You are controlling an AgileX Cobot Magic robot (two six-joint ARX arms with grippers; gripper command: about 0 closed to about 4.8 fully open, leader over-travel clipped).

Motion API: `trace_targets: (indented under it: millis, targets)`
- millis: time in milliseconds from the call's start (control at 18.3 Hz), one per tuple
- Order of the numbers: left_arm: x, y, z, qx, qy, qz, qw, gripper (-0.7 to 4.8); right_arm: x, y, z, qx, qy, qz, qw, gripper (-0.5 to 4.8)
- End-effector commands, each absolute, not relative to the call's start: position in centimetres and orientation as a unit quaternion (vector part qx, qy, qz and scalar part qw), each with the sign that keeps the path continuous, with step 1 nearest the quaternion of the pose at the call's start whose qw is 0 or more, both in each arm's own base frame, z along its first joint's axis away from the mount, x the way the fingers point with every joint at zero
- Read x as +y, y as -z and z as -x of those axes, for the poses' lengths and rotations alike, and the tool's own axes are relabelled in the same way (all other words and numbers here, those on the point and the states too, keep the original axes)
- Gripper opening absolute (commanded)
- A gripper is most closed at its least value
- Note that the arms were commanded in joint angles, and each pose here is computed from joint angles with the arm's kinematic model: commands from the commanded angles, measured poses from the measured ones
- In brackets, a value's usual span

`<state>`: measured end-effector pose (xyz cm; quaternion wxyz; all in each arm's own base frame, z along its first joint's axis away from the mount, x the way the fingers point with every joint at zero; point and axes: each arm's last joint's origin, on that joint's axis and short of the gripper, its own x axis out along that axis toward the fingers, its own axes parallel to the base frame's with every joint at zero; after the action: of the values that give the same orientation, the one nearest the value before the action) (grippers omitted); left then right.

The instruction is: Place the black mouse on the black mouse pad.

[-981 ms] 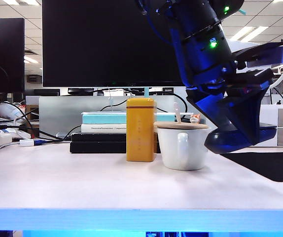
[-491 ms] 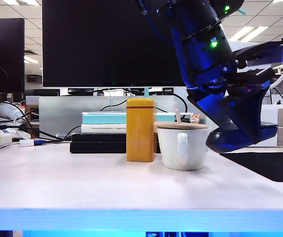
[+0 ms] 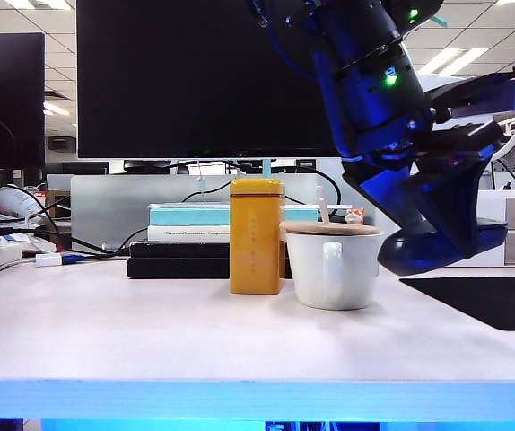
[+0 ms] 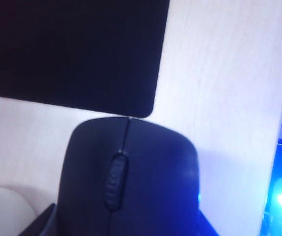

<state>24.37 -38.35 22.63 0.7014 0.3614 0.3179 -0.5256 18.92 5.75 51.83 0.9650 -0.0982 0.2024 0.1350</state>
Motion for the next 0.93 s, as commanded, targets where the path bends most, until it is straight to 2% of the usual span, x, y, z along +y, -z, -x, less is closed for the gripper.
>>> trace_targets:
  millis: [55, 164, 382, 436, 491, 545, 600, 654, 818, 872, 927]
  targets:
    - [-38.5, -22.2, -24.5, 0.323, 0.526, -0.362, 0.698, 0.58, 5.7, -52.1, -18.6, 0.195, -0.137, 0.096, 0.966, -0.05]
    - [-38.6, -20.5, -24.6, 0.347, 0.523, -0.371, 0.684, 0.58, 5.7, -52.1, -18.6, 0.195, -0.137, 0.096, 0.966, -0.05]
    - [-39.0, -18.9, -25.0, 0.352, 0.522, -0.377, 0.679, 0.62, 5.7, -52.1, -18.6, 0.195, -0.137, 0.096, 0.966, -0.05]
    - [-39.1, -18.6, -25.0, 0.354, 0.523, -0.380, 0.676, 1.17, 5.7, -52.1, -18.6, 0.196, -0.137, 0.096, 0.966, -0.05]
    - [-39.1, -18.5, -24.9, 0.356, 0.524, -0.383, 0.673, 2.12, 5.7, -52.1, -18.6, 0.197, -0.137, 0.096, 0.966, -0.05]
    - [-39.0, -18.5, -24.9, 0.355, 0.524, -0.385, 0.671, 3.33, 5.7, -52.0, -18.6, 0.198, -0.137, 0.096, 0.966, -0.05]
    - [-39.0, -18.5, -24.9, 0.355, 0.524, -0.385, 0.672, 4.11, 5.7, -52.0, -18.6, 0.199, -0.137, 0.097, 0.966, -0.05]
    - [-39.1, -18.6, -24.9, 0.354, 0.524, -0.385, 0.672, 4.41, 5.7, -52.0, -18.6, 0.199, -0.137, 0.097, 0.966, -0.05]
    - [-39.0, -18.7, -24.9, 0.354, 0.514, -0.392, 0.676, 4.41, 5.7, -52.0, -18.6, 0.198, -0.137, 0.097, 0.966, -0.05]
    - [-38.9, -18.9, -24.8, 0.357, 0.513, -0.395, 0.674, 4.71, 5.7, -52.0, -18.6, 0.198, -0.137, 0.097, 0.966, -0.05]
    - [-38.7, -19.2, -24.8, 0.358, 0.513, -0.394, 0.673, 4.79, 5.7, -52.0, -18.6, 0.198, -0.137, 0.097, 0.966, -0.05]
